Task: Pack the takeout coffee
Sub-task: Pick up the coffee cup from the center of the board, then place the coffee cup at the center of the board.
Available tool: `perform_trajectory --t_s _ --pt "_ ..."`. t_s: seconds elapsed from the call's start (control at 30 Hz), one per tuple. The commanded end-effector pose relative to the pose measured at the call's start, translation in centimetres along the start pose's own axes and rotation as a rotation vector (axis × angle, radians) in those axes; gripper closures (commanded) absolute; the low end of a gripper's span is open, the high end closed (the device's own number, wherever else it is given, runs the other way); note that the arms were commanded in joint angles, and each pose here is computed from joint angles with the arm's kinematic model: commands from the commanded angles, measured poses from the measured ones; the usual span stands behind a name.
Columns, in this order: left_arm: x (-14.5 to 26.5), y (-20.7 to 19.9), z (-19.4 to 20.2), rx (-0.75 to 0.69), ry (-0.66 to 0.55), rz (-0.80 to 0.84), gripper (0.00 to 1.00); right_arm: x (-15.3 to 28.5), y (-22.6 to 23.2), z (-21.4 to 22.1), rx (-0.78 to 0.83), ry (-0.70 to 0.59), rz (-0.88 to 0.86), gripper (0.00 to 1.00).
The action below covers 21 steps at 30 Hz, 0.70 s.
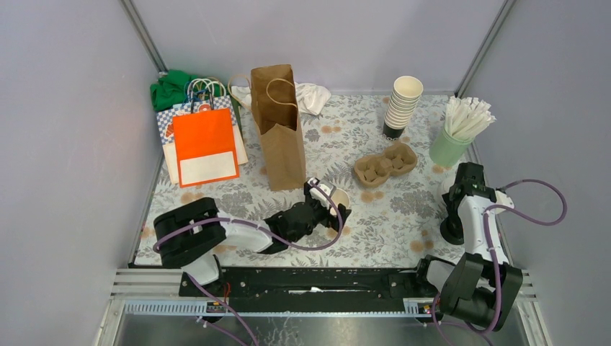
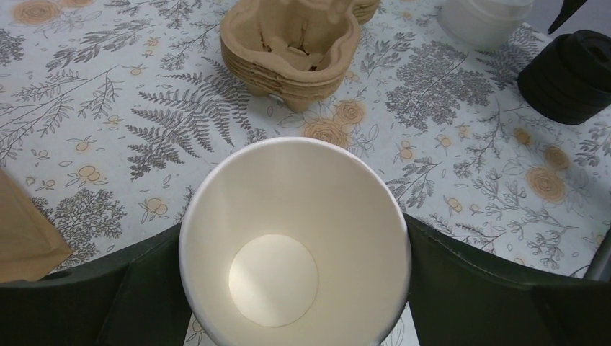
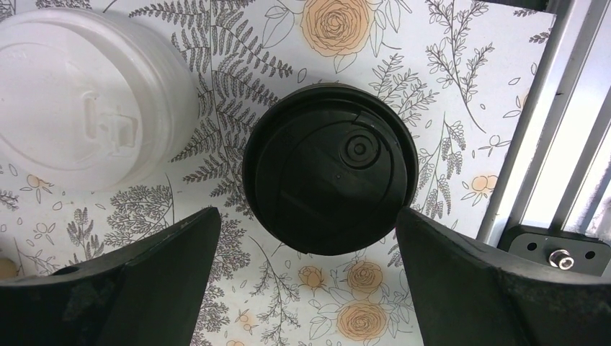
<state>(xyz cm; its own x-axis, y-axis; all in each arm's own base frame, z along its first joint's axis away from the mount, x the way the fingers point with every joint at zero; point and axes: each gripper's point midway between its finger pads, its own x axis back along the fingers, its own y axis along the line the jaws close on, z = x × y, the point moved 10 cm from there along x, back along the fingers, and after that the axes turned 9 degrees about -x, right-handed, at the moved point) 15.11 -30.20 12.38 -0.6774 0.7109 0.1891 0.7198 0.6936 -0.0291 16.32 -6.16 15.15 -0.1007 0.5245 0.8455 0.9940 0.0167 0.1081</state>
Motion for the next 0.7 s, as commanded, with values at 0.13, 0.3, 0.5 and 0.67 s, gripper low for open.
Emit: perform_trajectory --t_s 0.13,0.3,0.5,0.67 --pt "-4.0 -0.2 -1.2 -0.041 -0.072 -0.039 0.01 0.8 0.5 -0.7 -0.008 -0.012 -0.062 0.00" --pt "-5.6 -0.2 -2.9 -0.059 -0.143 0.027 0.01 2.9 1.9 -0.9 0.162 0.092 -0.285 0.05" --pt "-4.7 -0.3 -2.0 -0.134 -0.158 0.126 0.01 7.8 4.0 1.0 0.392 0.291 -0.849 0.23" --pt "-4.0 0.4 -1.4 -0.142 -0.130 0.109 0.01 12.2 6.0 4.7 0.713 0.358 -0.953 0.25"
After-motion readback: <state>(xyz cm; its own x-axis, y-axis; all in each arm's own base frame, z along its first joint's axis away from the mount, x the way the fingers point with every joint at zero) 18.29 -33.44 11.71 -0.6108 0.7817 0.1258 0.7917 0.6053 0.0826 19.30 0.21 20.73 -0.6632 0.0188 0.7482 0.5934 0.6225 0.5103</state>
